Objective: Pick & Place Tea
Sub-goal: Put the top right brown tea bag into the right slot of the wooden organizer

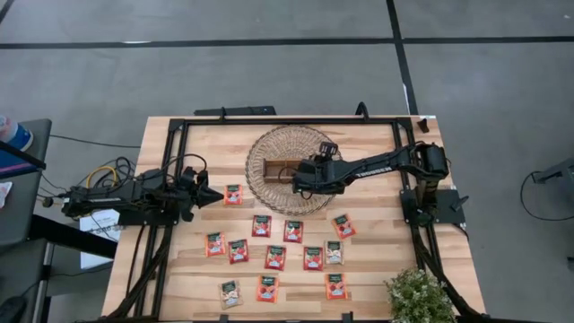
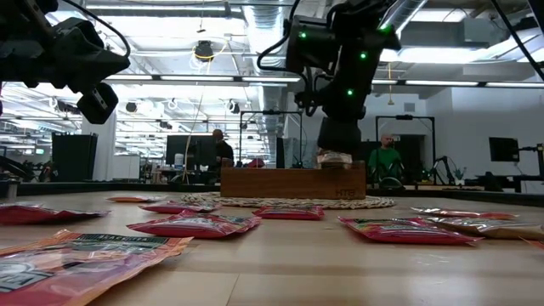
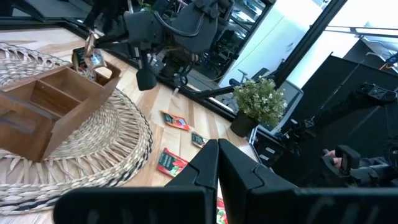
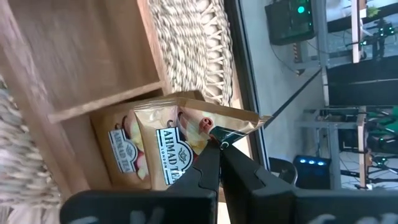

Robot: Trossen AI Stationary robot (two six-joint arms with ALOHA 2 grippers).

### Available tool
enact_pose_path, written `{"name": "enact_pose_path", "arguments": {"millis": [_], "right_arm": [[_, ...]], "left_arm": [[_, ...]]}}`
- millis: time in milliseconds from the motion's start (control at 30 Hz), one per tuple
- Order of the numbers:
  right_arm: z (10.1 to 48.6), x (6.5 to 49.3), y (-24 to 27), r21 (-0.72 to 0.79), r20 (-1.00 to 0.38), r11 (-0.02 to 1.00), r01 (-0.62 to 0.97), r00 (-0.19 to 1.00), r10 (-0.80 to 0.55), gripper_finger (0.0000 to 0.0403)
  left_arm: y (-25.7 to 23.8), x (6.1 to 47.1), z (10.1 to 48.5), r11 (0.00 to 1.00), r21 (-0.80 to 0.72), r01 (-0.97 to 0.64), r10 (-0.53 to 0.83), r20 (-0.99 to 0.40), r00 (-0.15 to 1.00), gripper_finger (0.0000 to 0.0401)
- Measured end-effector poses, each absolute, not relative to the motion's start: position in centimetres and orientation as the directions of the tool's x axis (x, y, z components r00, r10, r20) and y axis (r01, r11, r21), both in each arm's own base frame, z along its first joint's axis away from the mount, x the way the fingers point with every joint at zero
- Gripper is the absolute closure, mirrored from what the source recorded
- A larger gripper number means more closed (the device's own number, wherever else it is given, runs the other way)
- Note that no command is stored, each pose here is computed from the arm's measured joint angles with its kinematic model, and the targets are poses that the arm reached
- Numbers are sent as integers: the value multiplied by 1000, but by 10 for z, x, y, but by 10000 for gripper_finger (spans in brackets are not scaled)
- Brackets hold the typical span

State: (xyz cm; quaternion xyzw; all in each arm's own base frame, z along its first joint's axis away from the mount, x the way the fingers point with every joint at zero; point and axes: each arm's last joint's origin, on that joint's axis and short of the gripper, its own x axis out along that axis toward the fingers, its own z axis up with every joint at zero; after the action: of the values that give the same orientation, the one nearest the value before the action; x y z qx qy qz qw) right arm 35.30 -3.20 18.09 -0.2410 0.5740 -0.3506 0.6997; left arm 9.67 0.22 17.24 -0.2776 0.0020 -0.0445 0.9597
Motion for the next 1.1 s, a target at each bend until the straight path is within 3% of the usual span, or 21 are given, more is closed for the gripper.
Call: {"name": "enact_pose_path", "arguments": {"millis": [1100], "right_arm": [[164, 345, -33, -736, -641, 642, 214, 82, -763, 403]], "left_arm": [[3, 97, 172, 861, -503, 77, -77, 21, 997, 401]]}}
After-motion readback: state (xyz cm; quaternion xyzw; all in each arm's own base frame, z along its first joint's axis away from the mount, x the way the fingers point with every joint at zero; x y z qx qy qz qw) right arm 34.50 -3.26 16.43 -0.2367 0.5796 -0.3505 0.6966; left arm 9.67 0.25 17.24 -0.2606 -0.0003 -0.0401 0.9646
